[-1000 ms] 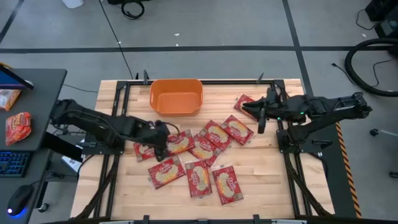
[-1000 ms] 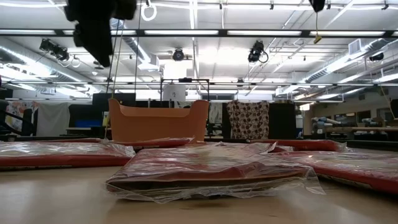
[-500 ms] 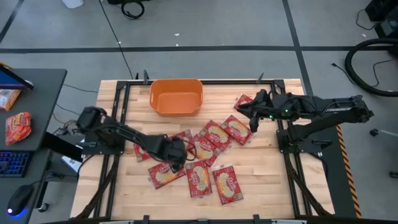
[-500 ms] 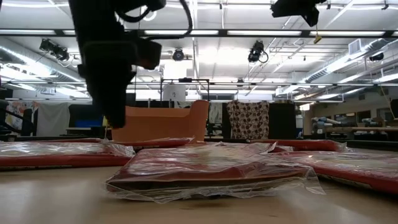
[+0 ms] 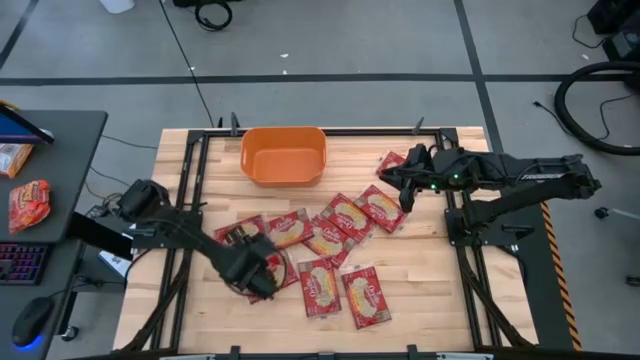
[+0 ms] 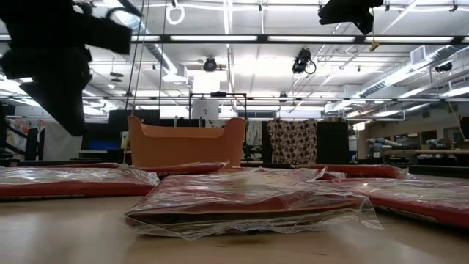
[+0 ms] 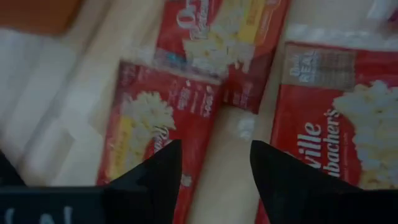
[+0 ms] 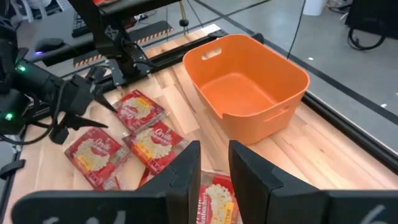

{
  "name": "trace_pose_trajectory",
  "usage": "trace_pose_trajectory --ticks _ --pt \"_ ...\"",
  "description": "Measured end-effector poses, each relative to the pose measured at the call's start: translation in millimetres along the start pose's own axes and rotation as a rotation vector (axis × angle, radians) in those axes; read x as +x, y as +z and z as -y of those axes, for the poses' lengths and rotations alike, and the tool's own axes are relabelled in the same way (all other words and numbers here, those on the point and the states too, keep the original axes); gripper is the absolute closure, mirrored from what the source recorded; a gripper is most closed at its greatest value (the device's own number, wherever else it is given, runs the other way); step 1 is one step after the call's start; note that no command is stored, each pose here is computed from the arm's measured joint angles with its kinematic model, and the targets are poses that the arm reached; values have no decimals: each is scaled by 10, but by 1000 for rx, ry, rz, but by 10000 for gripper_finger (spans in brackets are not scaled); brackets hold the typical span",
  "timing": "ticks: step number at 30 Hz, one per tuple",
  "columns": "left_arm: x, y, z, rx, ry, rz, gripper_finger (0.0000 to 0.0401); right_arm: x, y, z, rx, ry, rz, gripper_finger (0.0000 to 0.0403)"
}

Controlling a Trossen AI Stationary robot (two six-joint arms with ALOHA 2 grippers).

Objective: Sort popcorn bags into baskets
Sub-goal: Put the red popcorn bag into the orange bin

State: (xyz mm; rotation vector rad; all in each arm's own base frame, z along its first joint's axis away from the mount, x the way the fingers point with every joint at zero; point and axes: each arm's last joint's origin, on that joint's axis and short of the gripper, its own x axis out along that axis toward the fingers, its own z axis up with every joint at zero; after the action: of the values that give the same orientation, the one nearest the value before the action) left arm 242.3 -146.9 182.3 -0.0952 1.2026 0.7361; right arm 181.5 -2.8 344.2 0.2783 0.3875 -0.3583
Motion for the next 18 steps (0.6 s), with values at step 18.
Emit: trace_pose_trajectory --ticks 18 --pt "-170 -528 -784 -397 -137 114 209 11 6 2 27 25 -7 314"
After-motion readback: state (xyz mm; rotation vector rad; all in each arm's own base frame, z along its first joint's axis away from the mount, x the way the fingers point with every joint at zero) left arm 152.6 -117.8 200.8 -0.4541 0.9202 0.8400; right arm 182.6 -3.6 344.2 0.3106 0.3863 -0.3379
